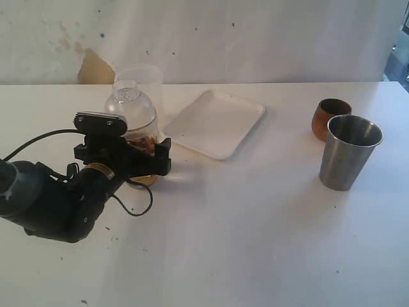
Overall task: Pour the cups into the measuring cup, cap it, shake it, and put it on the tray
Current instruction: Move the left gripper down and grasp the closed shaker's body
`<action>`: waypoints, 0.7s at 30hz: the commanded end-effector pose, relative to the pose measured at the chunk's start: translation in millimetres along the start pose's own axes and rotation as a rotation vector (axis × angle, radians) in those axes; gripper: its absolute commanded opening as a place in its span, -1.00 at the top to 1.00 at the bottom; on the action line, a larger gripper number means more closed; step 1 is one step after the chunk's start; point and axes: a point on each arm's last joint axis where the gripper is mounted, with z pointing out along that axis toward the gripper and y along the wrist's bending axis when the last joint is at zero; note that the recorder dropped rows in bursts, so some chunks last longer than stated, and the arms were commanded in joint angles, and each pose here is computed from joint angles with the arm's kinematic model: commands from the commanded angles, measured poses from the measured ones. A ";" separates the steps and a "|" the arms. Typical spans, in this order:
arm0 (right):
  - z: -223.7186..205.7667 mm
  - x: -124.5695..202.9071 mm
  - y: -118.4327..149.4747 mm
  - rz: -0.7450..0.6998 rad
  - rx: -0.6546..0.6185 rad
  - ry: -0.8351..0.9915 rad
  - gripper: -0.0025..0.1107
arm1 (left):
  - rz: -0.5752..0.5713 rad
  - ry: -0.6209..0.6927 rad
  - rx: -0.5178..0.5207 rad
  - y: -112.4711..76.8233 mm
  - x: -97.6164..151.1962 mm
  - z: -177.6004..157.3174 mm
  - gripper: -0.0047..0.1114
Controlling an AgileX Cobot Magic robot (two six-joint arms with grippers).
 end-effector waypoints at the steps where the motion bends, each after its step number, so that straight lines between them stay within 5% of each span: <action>1: -0.2 -0.3 -0.1 0.003 0.002 -0.012 0.91 | -0.037 -0.014 -0.021 1.0 -2.4 0.3 -0.89; 12: -0.2 -0.3 -0.1 0.003 0.002 -0.012 0.91 | -0.037 -0.020 -0.019 0.7 -3.2 0.6 -0.79; 15: -0.2 -0.3 -0.1 0.003 0.002 -0.012 0.91 | -0.037 -0.020 -0.019 0.7 -3.2 0.6 -0.21; 18: -0.2 -0.3 -0.1 0.003 0.002 -0.012 0.91 | -0.030 -0.016 -0.019 0.8 -2.6 0.3 0.92; 21: -0.2 -0.3 -0.1 0.003 0.002 -0.012 0.91 | 0.029 -0.016 -0.019 0.8 -2.6 0.3 0.86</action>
